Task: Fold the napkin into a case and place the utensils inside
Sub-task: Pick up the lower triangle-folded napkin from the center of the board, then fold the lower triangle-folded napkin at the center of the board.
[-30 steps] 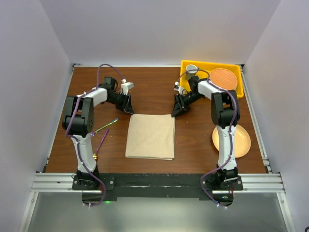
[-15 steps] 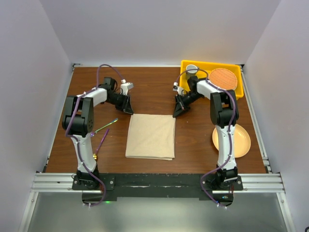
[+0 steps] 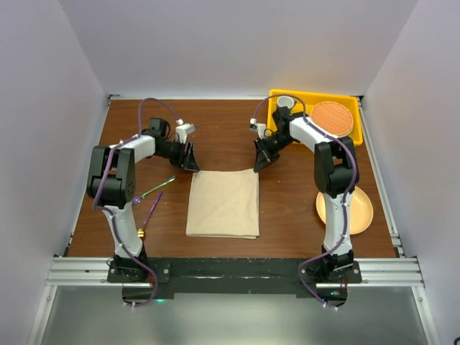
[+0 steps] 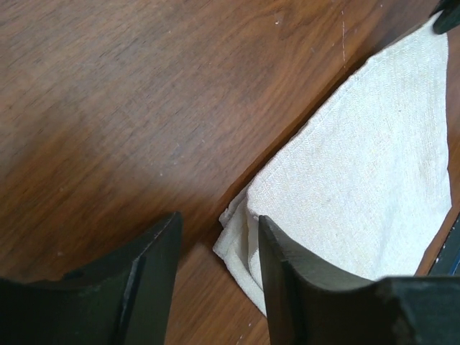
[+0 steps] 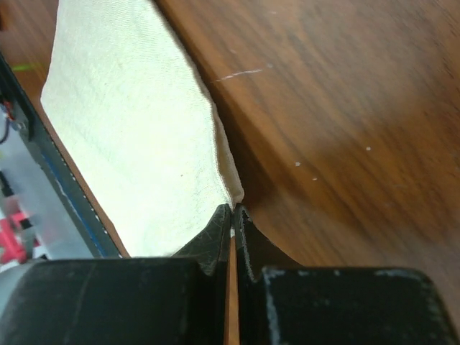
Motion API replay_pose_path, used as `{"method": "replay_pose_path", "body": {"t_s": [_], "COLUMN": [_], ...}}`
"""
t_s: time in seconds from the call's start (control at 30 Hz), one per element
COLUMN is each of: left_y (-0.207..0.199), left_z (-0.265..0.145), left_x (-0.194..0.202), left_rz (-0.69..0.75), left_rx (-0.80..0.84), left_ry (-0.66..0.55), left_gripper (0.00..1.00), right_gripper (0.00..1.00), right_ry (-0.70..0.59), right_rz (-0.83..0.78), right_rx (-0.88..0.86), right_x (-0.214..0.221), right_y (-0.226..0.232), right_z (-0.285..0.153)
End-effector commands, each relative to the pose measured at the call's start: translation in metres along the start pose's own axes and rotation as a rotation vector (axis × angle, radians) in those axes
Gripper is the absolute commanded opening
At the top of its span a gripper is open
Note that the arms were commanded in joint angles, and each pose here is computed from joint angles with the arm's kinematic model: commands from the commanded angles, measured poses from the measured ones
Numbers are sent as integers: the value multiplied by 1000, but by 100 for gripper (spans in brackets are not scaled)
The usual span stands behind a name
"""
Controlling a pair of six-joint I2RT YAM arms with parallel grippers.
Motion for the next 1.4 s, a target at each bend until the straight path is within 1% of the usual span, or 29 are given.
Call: {"method": "replay_pose_path", "body": {"t_s": [0.0, 0.13, 0.2, 0.33, 0.5, 0.57, 0.6, 0.63, 0.73, 0.87, 0.9, 0.97, 1.0, 1.07, 1.1, 1.17, 1.2, 1.27, 1.37], "left_y": [1, 2, 2, -3, -14, -19, -14, -16, -21, -28, -30, -34, -35, -39, -41, -45, -47, -52, -60], "left_z": [-24, -39, -49, -61, -71, -74, -81, -82, -85, -93, -94, -97, -98, -100, -101, -103, -104, -106, -111], "left_x": [-16, -24, -26, -27, -18, -14, -12, -11, -3, -1, 0, 4, 5, 9, 11, 15, 17, 21, 27], "left_rz": [40, 22, 20, 17, 19, 21, 9, -18, -34, -27, -27, -27, -30, -33, -37, -38, -38, -33, 1], "left_rx": [-71, -125, -160, -198, -221, -229, -250, -253, -267, -295, -298, -310, -316, -322, -326, -333, -334, -338, -328], "left_ry": [-109, -185, -209, -246, -264, -271, -283, -291, -297, -316, -318, -322, -326, -331, -332, -335, -333, -326, -314], "left_gripper": [56, 60, 63, 66, 66, 66, 66, 66, 66, 66, 67, 67, 67, 67, 67, 67, 67, 67, 67], "right_gripper": [0, 0, 0, 0, 0, 0, 0, 0, 0, 0, 0, 0, 0, 0, 0, 0, 0, 0, 0], "right_ry": [-67, -58, -57, -34, -24, 5, -2, 18, 29, 38, 58, 55, 82, 51, 85, 60, 81, 67, 49], "right_rz": [-192, -315, -357, -460, -577, -620, -640, -663, -728, -821, -856, -908, -946, -1025, -1064, -1133, -1170, -1226, -1331], "right_rx": [44, 90, 108, 157, 214, 220, 237, 232, 239, 242, 236, 232, 221, 230, 224, 230, 221, 219, 202], "right_x": [-11, -9, -9, -4, 4, 11, 11, 17, 25, 36, 43, 50, 60, 66, 79, 86, 96, 107, 123], "right_y": [33, 55, 61, 74, 88, 91, 94, 97, 107, 115, 115, 121, 119, 125, 120, 125, 123, 125, 129], "right_z": [-19, -19, -16, -6, -5, 2, 1, 8, 16, 17, 20, 16, 22, 19, 26, 24, 27, 24, 22]}}
Point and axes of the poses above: each gripper's point midway between its finger pads, its own z axis out along the fingers, its own y axis along the line the jaws close on, x = y × z, the point moved 8 cm from there along -z, back along the fingers, and after that the axes turned 7 degrees about z, right-handed, at the moved point
